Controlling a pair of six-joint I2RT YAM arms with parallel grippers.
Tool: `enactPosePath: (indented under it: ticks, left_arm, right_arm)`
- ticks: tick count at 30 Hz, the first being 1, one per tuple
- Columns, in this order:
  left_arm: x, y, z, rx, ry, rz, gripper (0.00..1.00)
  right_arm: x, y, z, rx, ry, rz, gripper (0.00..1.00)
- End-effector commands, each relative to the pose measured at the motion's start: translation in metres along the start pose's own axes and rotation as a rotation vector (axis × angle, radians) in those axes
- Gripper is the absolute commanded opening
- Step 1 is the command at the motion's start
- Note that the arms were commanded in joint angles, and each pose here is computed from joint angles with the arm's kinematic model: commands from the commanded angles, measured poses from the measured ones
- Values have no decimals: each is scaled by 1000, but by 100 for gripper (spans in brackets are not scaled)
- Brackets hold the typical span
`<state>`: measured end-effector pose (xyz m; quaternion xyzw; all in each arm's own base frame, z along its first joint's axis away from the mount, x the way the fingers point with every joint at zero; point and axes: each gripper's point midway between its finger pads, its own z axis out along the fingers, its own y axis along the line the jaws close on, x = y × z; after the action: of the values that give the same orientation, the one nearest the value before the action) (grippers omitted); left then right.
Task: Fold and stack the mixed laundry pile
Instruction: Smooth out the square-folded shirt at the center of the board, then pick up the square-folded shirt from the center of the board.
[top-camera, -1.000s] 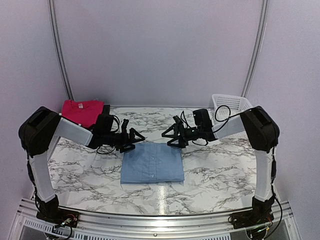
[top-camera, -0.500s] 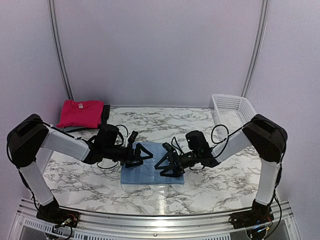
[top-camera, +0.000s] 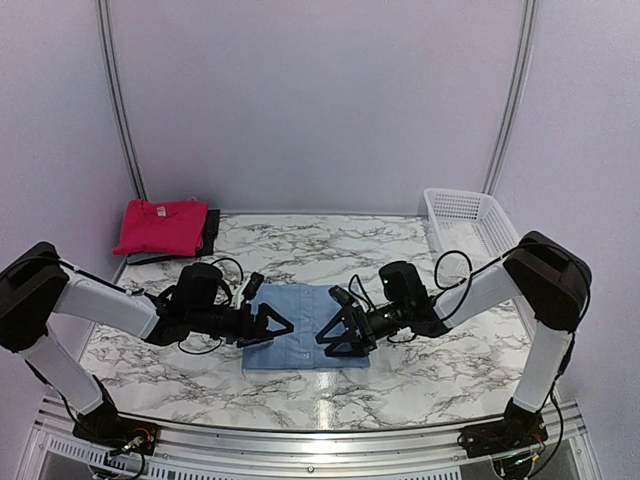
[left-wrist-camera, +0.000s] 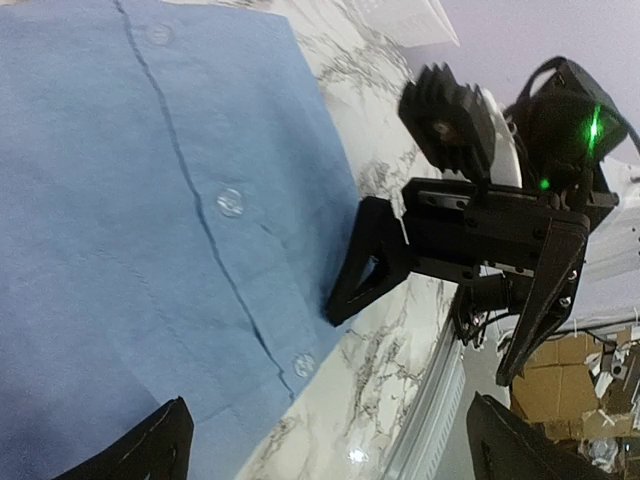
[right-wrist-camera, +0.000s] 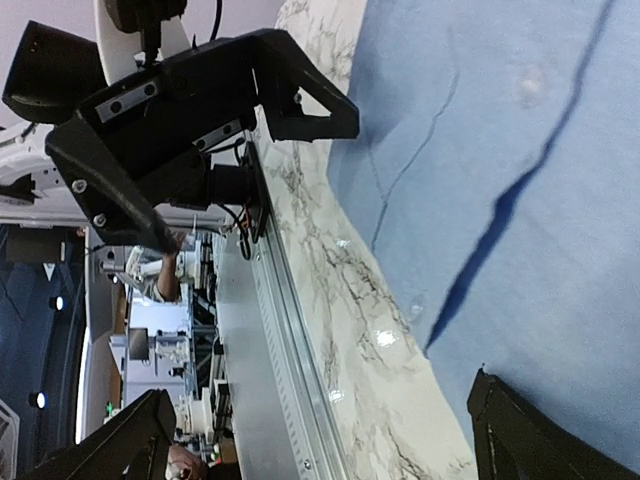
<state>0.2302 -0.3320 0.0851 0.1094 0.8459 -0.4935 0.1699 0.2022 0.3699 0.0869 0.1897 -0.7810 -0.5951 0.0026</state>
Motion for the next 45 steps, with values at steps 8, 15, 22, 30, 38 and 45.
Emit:
enactPosePath:
  ticks: [8,15,22,30,38,45]
  left_arm:
    - [37,30,12,-120,94,82,99]
    - [3,36,-20,-209,-35,181,99]
    - [-29,0,-33,-497,-50,671,99]
    - [-12,-55,31,-485,83,1187,71]
    - [34,-76,115,-393,224,1409,45]
    - [51,-69,160,-362,279,1436,41]
  right_arm:
    - [28,-43,15,36,71,66,98]
    - [17,-8,-9,6,19,19,96]
    - [-14,13,-78,124,-180,-26,96]
    - [-19,-2,-134,239,-331,41,95]
    - [-2,-15,-151,260,-376,128,96]
    - [7,-21,-150,263,-362,150,96]
